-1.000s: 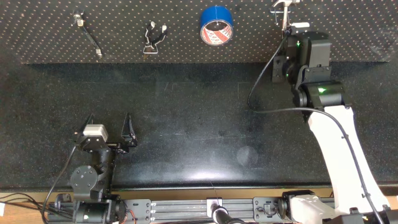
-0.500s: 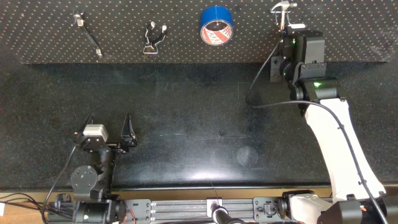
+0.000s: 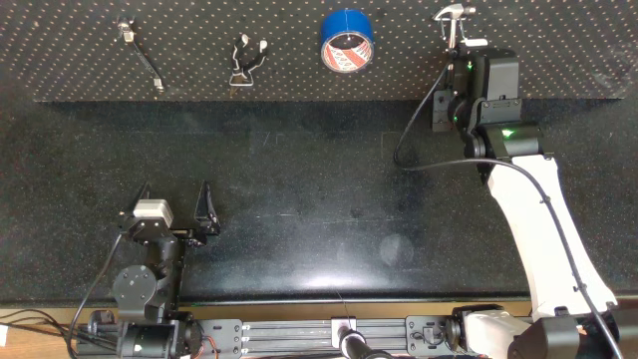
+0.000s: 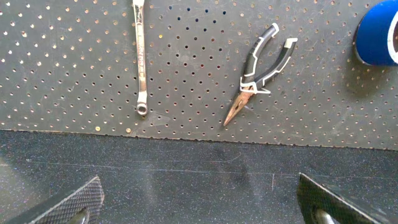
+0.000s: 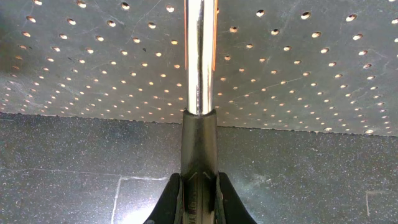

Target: Place Tools Onto Pegboard

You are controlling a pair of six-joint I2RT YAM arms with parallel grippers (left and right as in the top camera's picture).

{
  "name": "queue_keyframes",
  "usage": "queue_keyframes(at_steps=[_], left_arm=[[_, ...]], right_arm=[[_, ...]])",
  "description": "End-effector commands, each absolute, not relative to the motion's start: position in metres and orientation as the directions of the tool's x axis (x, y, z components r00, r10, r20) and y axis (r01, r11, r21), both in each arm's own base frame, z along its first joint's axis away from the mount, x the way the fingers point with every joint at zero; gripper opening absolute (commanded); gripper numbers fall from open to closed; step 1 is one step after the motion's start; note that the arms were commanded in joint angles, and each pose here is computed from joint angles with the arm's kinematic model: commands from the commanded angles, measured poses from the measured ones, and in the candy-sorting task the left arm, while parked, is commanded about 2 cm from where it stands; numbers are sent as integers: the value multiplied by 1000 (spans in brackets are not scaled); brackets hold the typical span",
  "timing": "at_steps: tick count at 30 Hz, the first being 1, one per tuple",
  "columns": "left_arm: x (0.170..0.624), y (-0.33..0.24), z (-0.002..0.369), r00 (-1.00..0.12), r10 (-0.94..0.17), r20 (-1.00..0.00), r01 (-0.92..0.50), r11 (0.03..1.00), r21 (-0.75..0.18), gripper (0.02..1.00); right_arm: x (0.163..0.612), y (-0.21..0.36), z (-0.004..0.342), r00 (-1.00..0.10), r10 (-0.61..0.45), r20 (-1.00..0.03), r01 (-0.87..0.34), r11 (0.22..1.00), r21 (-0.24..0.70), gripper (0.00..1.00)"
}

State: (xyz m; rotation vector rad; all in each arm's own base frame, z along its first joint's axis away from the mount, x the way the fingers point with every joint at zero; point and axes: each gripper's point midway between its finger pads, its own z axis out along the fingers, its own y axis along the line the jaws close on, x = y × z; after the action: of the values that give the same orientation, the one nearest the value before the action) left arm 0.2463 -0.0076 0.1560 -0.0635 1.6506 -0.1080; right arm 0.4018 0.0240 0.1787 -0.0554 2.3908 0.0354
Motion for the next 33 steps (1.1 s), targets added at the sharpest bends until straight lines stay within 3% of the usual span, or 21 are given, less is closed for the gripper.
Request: queue_keyframes(at_steps=[1, 2, 4, 6, 8, 9, 26, 29, 33], left_arm=[[246, -7, 155, -83, -98, -992, 25, 995, -100, 996], [246, -7, 155, -83, -98, -992, 25, 995, -100, 996], [246, -7, 155, -83, -97, -992, 25, 995, -100, 996], [246, -7, 155, -83, -98, -992, 25, 995, -100, 996], [246, -7, 155, -83, -97, -992, 25, 995, -100, 996], [246, -7, 155, -83, -98, -992, 25, 995, -100, 996], [246, -7, 155, -83, -98, -992, 25, 995, -100, 996], [246, -7, 155, -83, -98, -992, 25, 995, -100, 996], [246, -7, 155, -83, -98, -992, 25, 995, -100, 996]], right_arm=[[404, 25, 178, -737, -21, -676, -37, 999, 11, 115], [404, 25, 178, -738, -21, -675, -37, 999, 10, 169], [403, 25, 178, -740, -21, -672, -37, 999, 10, 465], [403, 25, 177, -742, -21, -670, -38, 999, 11, 612], [403, 25, 177, -742, -21, -670, -38, 999, 11, 875], [403, 25, 177, -742, -21, -670, -38, 999, 11, 954], [415, 25, 199, -674, -16, -739, -39, 999, 13, 967], [405, 25, 218, -642, -14, -767, -39, 999, 14, 967], [384, 23, 273, -523, -6, -852, -41, 999, 18, 967]])
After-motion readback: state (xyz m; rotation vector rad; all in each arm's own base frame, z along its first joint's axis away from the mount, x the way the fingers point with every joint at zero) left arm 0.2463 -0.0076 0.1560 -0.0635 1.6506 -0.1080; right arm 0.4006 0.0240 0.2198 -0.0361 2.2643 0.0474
